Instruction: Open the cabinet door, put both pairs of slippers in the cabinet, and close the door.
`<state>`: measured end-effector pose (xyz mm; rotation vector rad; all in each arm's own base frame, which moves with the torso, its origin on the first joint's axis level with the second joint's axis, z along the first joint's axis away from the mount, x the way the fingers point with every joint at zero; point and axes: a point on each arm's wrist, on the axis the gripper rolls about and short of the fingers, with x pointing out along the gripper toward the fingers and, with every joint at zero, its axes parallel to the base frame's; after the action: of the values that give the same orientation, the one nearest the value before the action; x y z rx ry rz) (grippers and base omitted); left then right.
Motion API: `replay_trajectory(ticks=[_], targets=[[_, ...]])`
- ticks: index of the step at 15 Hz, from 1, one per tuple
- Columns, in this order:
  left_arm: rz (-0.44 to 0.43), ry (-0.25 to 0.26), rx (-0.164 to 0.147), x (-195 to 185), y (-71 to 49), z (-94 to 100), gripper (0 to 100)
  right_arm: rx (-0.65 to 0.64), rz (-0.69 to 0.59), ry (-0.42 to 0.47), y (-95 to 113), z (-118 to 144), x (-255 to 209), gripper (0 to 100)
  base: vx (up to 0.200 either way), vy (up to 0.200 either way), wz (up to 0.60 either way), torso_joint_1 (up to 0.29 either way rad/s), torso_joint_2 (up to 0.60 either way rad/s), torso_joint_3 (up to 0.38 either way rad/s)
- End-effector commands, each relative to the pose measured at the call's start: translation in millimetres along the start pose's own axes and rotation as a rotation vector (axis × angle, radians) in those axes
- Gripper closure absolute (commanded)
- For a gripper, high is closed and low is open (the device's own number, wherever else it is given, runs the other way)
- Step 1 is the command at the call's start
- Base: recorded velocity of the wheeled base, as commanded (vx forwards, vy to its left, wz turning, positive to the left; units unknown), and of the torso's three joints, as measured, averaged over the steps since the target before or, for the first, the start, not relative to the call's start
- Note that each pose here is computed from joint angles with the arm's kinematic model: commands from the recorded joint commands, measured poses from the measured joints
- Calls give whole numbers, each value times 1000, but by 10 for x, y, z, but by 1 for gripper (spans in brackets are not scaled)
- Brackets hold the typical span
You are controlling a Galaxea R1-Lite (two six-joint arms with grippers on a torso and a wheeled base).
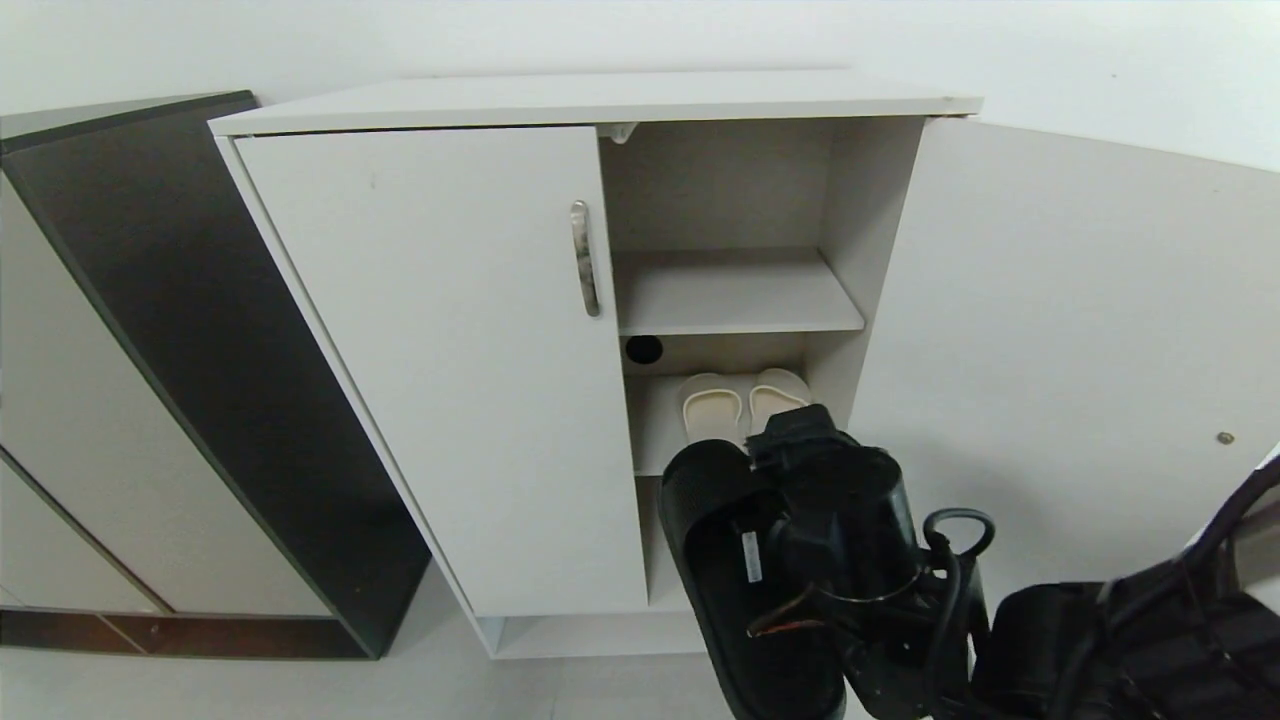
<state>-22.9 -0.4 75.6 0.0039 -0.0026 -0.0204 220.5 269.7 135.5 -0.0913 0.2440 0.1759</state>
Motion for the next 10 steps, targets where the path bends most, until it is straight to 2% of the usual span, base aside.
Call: replay_trajectory(ticks=[1,2,5,8,10], targets=[[0,1,1,1,0,1,100,97,-43,14,140,235,43,100,0,0,0,0,0,0],[0,1,1,1,0,1,100,90,-71,32,160,299,43,100,0,0,0,0,0,0],[0,1,1,1,0,1,100,136,-100,-20,258,626,71,100,0,0,0,0,0,0],[2,1,-1,1,0,1,100,150,-103,-38,270,890,71,100,0,0,0,0,0,0],[4,1,4,1,1,1,100,144,-113,-42,291,965,82,100,0,0,0,0,0,0]])
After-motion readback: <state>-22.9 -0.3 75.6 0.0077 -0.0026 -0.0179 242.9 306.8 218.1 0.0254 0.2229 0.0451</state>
